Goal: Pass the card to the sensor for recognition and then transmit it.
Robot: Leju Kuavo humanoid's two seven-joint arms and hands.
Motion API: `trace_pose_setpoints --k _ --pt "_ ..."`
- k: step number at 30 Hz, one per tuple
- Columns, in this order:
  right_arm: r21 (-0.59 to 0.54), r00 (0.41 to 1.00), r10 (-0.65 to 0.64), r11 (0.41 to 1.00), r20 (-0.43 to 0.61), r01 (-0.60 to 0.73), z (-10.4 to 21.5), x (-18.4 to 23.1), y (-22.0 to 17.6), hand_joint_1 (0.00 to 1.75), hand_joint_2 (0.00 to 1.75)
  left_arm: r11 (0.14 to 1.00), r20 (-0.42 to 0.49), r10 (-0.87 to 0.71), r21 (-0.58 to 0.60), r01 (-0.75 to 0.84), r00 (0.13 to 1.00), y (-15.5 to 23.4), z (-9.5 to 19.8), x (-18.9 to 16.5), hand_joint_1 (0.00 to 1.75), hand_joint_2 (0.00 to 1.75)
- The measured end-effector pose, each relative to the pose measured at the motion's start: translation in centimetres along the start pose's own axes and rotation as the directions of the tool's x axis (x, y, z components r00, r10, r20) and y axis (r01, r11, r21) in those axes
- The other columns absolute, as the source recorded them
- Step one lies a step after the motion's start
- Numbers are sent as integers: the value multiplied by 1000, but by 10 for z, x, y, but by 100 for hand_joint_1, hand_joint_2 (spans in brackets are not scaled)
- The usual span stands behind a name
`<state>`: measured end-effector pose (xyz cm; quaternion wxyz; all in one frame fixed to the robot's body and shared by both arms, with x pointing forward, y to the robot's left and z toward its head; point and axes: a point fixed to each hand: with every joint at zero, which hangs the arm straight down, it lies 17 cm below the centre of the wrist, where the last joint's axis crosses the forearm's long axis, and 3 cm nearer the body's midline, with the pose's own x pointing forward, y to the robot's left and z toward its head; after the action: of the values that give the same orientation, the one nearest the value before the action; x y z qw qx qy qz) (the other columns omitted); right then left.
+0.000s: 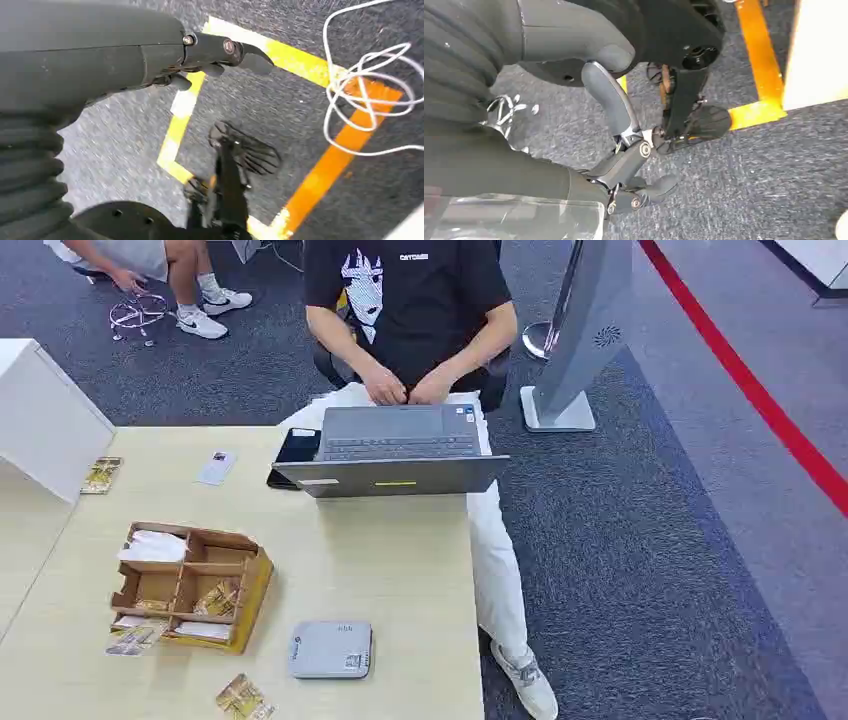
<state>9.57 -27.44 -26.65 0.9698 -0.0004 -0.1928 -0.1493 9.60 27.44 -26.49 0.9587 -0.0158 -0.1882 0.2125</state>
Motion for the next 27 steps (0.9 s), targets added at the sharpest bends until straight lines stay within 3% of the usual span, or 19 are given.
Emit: trace_pose_setpoints --k 10,11,12,13,18,19,25,26,27 --pt "9 982 -169 986 85 168 -1 22 10 0 175 965 107 262 -8 -263 959 -3 0 29 0 175" --pt "13 978 -187 982 93 187 -1 26 11 0 0 958 116 286 -12 -287 951 -4 0 31 0 175" --pt "19 972 -210 978 102 210 -1 29 12 0 0 947 127 319 -15 -320 939 -4 0 34 0 175" --pt "27 966 -237 972 107 236 -1 31 13 0 175 938 137 347 -23 -347 928 -6 1 37 0 175" --pt "86 924 -352 935 146 343 2 46 22 0 175 894 199 447 -70 -442 872 -14 5 51 0 175" --pt "100 914 -373 927 156 361 2 50 24 0 175 889 217 458 -81 -452 862 -15 6 55 0 0" --pt "162 860 -467 883 207 440 6 71 35 0 175 859 337 505 -101 -502 795 0 16 81 0 0" --pt "164 853 -475 879 217 448 6 74 35 0 175 859 358 502 -98 -503 787 4 19 85 0 175" --pt "168 846 -483 875 224 455 6 77 37 0 175 862 382 495 -98 -498 781 8 21 90 0 175"
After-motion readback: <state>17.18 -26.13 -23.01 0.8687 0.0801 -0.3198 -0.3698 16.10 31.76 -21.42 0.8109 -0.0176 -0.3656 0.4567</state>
